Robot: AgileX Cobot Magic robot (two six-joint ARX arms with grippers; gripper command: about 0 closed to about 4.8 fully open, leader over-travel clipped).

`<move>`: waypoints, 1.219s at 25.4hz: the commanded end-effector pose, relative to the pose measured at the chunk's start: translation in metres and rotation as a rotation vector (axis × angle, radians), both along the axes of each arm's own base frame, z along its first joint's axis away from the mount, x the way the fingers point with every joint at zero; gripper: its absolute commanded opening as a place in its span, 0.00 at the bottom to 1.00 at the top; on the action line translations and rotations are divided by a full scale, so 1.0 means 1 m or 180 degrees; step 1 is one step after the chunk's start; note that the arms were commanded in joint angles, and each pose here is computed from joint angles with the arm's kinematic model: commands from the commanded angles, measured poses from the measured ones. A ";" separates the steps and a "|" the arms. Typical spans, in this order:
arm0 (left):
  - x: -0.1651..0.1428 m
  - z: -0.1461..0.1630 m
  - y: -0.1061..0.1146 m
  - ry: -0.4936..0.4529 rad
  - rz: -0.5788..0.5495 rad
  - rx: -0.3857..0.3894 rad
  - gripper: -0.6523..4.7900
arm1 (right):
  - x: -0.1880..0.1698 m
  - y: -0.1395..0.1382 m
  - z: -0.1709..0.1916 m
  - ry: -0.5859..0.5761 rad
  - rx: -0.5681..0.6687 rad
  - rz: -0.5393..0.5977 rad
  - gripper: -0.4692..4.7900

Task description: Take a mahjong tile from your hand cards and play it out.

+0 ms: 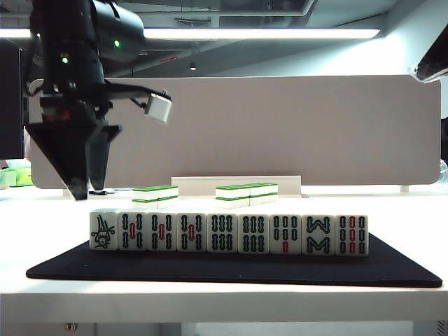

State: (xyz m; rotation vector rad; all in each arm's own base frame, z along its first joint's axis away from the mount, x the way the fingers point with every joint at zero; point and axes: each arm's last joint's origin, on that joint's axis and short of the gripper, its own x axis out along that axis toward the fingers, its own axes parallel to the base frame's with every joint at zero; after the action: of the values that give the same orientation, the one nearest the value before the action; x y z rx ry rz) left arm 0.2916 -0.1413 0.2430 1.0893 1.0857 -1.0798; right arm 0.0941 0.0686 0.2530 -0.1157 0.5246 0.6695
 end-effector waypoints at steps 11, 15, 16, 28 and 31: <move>0.014 -0.020 -0.008 0.0008 -0.0025 -0.0111 0.75 | 0.000 0.000 0.003 -0.0055 0.0035 -0.0006 0.09; 0.016 -0.024 -0.009 0.0038 -0.0025 -0.0101 0.74 | 0.000 0.000 0.003 -0.0056 0.0036 -0.0006 0.09; 0.016 -0.024 -0.009 0.0039 -0.0024 -0.0098 0.74 | 0.000 0.000 0.003 -0.0055 0.0035 -0.0006 0.09; 0.018 -0.027 -0.011 0.0059 -0.0035 -0.0154 0.58 | 0.000 0.000 0.003 -0.0058 0.0037 -0.0006 0.09; 0.018 -0.028 -0.011 0.0076 -0.0034 -0.0145 0.51 | 0.000 0.000 0.003 -0.0058 0.0037 -0.0006 0.09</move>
State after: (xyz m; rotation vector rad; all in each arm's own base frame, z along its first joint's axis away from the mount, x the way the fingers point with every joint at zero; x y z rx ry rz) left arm 0.3094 -0.1522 0.2150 1.0561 1.0720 -1.1172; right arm 0.0941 0.0686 0.2530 -0.1162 0.5239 0.6669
